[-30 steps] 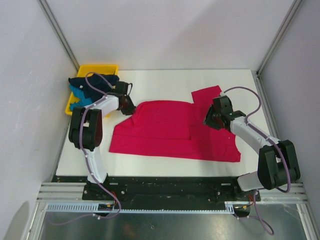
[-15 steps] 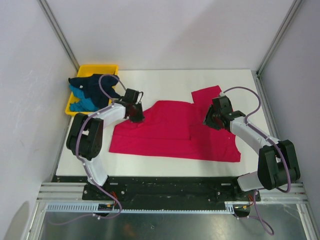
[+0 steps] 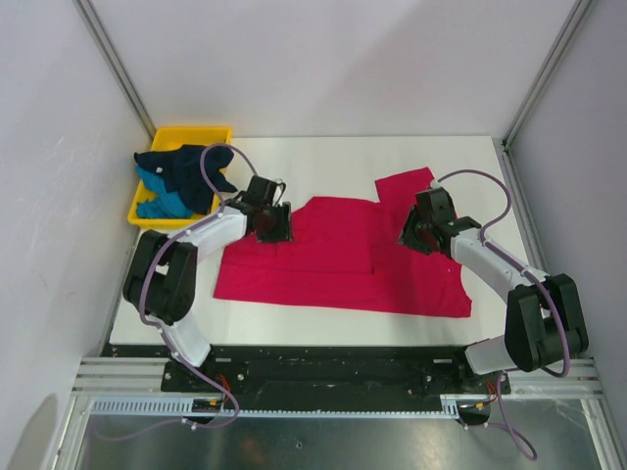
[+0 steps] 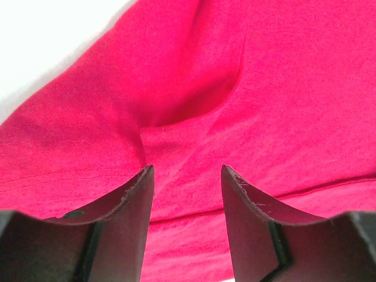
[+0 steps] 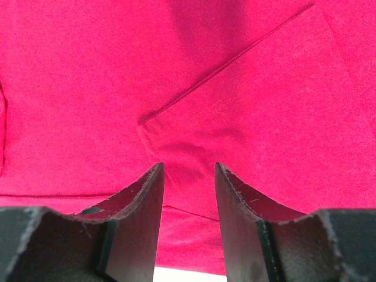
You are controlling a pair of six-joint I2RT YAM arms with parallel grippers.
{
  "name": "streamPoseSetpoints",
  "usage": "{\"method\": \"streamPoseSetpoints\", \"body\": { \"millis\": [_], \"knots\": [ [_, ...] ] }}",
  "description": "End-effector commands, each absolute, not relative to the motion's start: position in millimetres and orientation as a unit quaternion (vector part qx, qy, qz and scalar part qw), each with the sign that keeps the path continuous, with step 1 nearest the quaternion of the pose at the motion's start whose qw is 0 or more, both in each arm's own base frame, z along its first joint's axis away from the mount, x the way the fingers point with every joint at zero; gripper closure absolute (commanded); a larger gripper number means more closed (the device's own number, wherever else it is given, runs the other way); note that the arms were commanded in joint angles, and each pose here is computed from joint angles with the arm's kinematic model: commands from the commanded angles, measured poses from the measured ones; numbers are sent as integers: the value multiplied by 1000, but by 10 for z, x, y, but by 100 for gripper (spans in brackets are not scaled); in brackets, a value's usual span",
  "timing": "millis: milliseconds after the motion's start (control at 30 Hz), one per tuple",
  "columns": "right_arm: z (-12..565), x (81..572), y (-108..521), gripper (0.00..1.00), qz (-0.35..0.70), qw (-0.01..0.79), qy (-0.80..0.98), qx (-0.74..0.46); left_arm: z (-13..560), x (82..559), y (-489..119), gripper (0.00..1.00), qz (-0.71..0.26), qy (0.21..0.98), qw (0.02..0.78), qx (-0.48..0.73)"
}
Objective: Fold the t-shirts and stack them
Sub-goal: Grap the side of the flattened tshirt furthest away from the robot with both arms
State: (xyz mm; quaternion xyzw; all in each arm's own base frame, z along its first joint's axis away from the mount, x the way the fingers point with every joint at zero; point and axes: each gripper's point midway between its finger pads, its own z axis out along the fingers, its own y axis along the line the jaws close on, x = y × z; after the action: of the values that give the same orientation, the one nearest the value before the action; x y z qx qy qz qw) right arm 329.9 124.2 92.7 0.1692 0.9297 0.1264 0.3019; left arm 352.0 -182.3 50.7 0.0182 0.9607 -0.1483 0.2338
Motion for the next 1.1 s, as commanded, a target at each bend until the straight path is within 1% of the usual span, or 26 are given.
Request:
{"method": "streamPoseSetpoints", "body": {
  "millis": [0,133,233,367,733,1067],
  "knots": [
    [1134,3428,1265,56,134,332,918,172,902,3776,-1786,48,-149,944,294,-4],
    [1142,3428,1255,56,133,333,917,173,859,3935,-1742,53,-137,945,296,-38],
    [1151,3424,1242,56,132,334,917,172,770,3982,-1753,55,-135,947,286,-60],
    [1149,3414,1224,56,129,333,918,173,669,4014,-1693,54,-116,948,283,-83],
    [1145,3397,1218,56,128,331,919,172,542,4035,-1689,53,-121,953,265,-88],
    [1157,3391,1214,56,128,331,919,173,613,3810,-1967,58,-194,952,229,-62]
  ]
}}
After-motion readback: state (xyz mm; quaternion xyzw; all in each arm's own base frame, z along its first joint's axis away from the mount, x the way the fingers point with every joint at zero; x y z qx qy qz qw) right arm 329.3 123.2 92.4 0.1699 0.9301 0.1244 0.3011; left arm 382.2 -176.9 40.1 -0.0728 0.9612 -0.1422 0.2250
